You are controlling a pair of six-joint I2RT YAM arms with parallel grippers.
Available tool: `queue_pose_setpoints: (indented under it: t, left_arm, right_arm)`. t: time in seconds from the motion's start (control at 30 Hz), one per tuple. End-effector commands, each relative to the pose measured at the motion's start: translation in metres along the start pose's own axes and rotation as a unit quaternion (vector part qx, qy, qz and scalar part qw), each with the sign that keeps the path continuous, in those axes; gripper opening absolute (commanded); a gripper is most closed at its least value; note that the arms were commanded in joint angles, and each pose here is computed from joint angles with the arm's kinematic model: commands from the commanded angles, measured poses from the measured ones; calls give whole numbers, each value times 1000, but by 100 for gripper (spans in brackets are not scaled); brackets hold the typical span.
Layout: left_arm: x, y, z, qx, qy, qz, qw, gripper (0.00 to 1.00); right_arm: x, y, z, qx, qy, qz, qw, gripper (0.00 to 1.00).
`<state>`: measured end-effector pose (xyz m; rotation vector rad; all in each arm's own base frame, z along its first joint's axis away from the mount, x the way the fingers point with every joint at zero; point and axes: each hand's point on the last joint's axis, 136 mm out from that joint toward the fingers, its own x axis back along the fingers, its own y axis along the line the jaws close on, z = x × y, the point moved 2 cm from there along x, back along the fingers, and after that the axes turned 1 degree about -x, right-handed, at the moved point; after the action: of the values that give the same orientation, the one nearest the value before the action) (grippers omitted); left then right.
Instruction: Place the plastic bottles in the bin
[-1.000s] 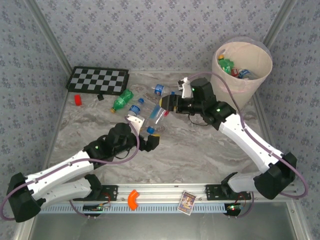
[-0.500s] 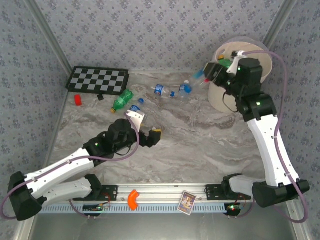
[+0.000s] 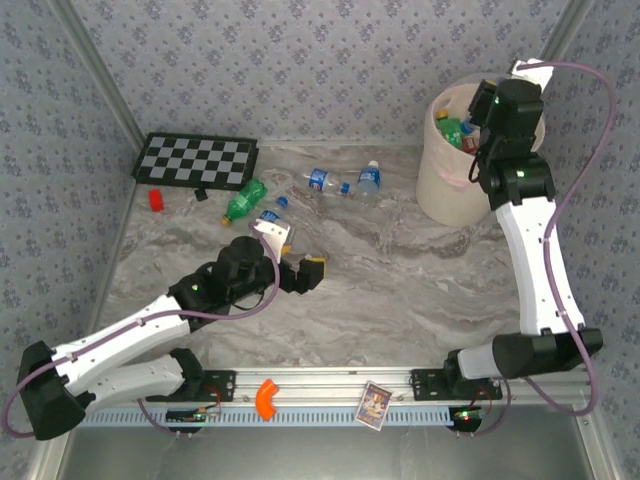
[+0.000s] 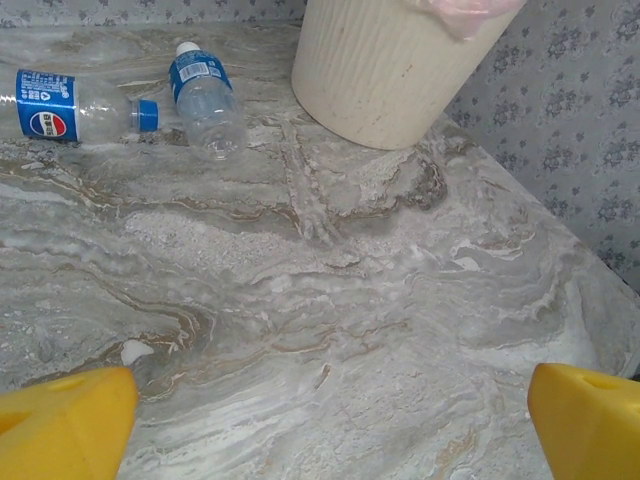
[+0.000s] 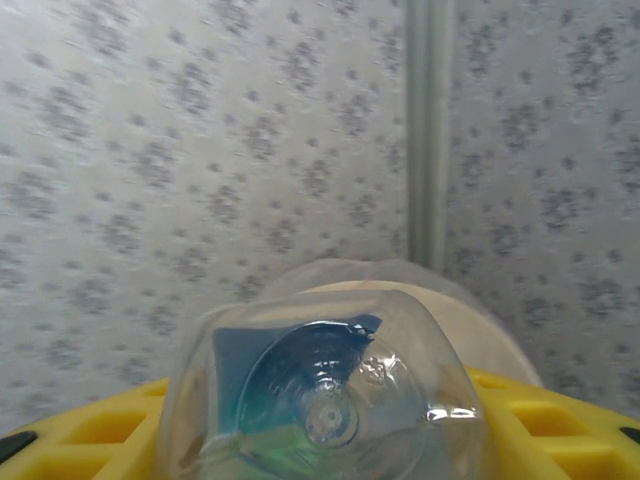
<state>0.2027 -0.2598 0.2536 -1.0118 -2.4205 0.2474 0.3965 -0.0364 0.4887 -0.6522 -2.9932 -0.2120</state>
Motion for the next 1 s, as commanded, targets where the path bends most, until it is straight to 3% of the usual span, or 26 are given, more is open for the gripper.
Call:
queue_pose_setpoints:
  t: [0.0,0.4,0.47,0.6,0.97]
  left_arm:
    - [6,-3,-9,9,-23,11,1000,100]
    - [10,1,-9,4,-27,1,1000,100]
    - [10,2,-7,4,-26,1,1000,100]
    - [11,4,-7,4,-26,-4,1000,100]
    - [-2,7,-3,10,-10,-19,1000,100]
  right_arm:
    - [-14,-35,-12,18,-26,78,996,56]
    - [-71,-75,25,38,48,133,989,56]
    - [-75,-78,30,44,59,139,987,64]
    - [-71,-74,31,46,66,133,988,100]
    - [-21,-24,30,22,60,42,997,100]
